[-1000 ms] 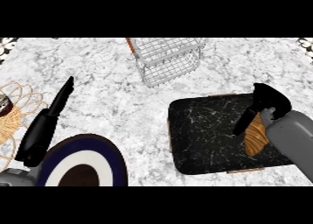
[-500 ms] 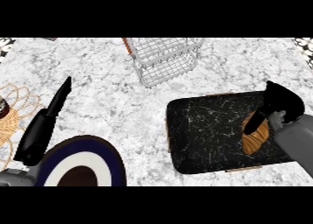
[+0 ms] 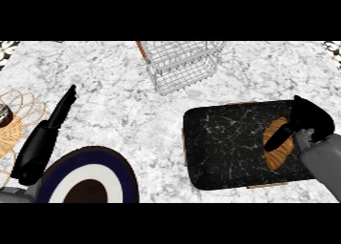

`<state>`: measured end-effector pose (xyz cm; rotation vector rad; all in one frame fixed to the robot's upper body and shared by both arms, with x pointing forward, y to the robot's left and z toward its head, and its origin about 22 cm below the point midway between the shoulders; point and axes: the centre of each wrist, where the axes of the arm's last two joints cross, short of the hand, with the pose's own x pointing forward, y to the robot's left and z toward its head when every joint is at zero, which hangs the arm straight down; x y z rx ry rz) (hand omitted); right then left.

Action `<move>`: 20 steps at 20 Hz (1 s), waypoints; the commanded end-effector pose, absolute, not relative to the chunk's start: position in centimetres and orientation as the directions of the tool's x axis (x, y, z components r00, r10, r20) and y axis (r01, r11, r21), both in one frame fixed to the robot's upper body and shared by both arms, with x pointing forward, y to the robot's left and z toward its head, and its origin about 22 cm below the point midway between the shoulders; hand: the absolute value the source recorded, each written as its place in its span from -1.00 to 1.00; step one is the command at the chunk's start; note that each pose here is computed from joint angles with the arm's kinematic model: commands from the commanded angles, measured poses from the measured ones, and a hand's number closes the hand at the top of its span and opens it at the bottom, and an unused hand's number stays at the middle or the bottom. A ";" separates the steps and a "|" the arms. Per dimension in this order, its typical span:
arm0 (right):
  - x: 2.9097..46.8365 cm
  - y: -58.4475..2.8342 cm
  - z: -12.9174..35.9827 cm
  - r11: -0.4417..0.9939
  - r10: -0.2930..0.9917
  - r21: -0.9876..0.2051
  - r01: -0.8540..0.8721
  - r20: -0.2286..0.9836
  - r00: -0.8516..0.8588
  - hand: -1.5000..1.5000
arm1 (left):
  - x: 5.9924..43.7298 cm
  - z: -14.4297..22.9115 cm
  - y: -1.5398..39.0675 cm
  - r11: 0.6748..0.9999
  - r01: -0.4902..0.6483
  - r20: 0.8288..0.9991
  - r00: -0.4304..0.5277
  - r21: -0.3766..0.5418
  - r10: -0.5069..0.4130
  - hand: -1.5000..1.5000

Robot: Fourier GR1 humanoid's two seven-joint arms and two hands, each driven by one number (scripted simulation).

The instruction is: Pick the croissant from the tray and place it in the tiered basket

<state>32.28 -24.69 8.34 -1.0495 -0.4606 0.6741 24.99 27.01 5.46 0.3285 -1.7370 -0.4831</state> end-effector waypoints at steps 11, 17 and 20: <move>30.2 -24.5 7.5 0.359 0.519 -0.900 -0.246 -0.027 0.855 -1.00 | 25.4 5.5 27.0 0.877 0.045 0.860 -0.228 0.478 -0.457 0.00; 30.3 -22.5 3.9 0.344 0.568 -0.870 -0.354 -0.108 0.816 -1.00 | 26.2 5.6 25.5 0.874 0.058 0.858 -0.233 0.482 -0.457 0.00; 29.8 -22.0 5.1 0.447 0.557 -0.878 -0.173 0.121 0.822 1.00 | 26.1 5.0 27.1 0.876 0.040 0.856 -0.237 0.481 -0.459 0.00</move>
